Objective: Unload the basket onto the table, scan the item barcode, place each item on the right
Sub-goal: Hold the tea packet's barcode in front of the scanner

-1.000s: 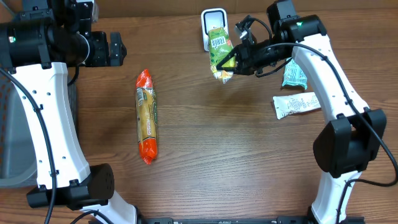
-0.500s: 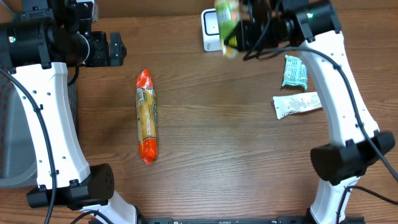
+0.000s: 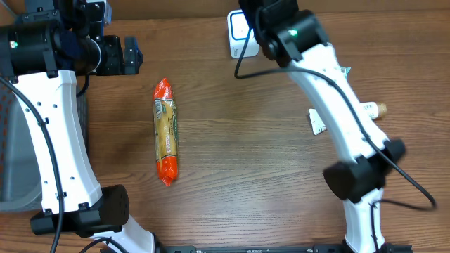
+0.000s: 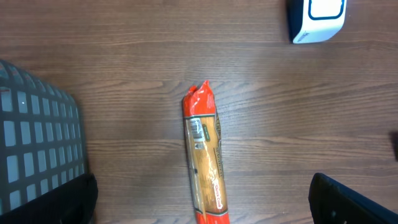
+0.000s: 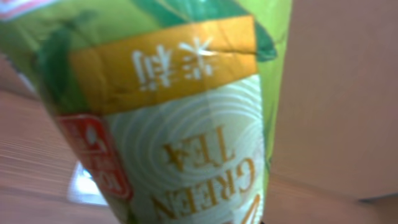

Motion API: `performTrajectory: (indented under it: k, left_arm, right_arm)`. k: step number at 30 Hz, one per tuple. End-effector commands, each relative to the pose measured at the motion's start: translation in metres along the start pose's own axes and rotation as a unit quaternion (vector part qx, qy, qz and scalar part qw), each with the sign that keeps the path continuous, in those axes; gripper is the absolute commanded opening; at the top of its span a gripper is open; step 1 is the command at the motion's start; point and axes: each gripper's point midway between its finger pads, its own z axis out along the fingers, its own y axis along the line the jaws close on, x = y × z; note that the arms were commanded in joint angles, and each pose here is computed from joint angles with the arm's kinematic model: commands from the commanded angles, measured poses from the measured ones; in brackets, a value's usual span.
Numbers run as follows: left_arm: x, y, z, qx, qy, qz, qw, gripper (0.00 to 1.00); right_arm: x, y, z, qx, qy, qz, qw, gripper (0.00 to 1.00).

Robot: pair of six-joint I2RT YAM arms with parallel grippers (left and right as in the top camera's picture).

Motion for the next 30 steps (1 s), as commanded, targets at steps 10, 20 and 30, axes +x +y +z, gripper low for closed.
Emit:
performTrajectory:
  k: [10,20,30]
  left_arm:
    - [-0.003,-0.001,-0.01,0.002,-0.015,0.01,1.0,0.99]
    - [-0.003,-0.001,-0.01,0.002,-0.015,0.01,1.0,1.0]
    - [-0.003,-0.001,-0.01,0.002,-0.015,0.01,1.0,0.99]
  right_arm:
    - [0.053,0.026,0.097,0.059,0.045,-0.192,0.979,0.04]
    - [0.082,0.049,0.133,0.058,0.057,-0.193,0.978,0.04]
    - [0.104,0.051,0.152,0.069,0.073,-0.158,0.982,0.04]
